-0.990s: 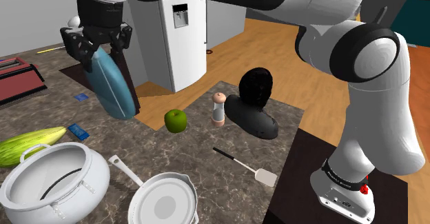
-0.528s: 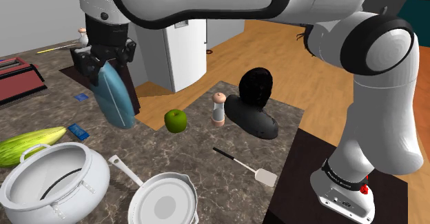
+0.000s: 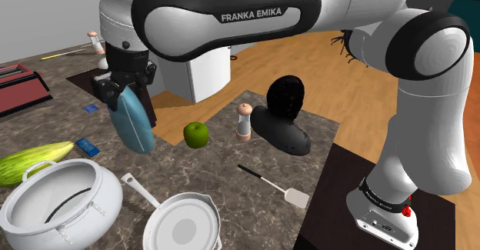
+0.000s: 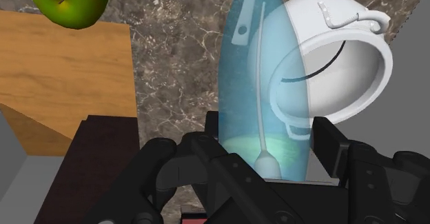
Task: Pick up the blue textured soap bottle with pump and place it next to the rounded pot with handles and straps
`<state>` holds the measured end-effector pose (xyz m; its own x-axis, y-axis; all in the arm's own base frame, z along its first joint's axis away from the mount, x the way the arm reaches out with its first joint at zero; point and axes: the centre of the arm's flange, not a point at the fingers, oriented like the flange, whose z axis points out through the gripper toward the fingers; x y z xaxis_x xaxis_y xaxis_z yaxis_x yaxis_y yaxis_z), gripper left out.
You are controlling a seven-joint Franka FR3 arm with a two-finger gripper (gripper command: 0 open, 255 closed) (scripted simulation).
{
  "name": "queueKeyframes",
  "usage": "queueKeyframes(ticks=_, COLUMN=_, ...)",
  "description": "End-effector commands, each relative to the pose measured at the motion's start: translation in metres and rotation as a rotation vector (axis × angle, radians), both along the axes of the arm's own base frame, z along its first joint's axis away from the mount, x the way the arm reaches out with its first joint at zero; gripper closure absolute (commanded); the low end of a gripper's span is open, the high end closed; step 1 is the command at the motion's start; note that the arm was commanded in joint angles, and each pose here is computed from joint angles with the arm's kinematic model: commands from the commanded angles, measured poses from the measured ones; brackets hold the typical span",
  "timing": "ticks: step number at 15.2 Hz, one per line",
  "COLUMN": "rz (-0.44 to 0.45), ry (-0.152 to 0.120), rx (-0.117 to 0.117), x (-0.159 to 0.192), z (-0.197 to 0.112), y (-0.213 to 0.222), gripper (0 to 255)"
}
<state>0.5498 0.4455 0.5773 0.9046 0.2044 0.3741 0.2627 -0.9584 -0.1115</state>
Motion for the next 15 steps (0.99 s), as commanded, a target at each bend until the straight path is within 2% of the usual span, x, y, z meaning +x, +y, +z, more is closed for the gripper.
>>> queueKeyframes(ticks=1, rz=0.0, ry=-0.001, rx=0.001, x=0.0, z=-0.01, y=-0.001, gripper=255)
queueKeyframes(ticks=15, rz=0.0, ry=-0.001, rx=0.001, x=0.0, z=-0.084, y=-0.001, gripper=255)
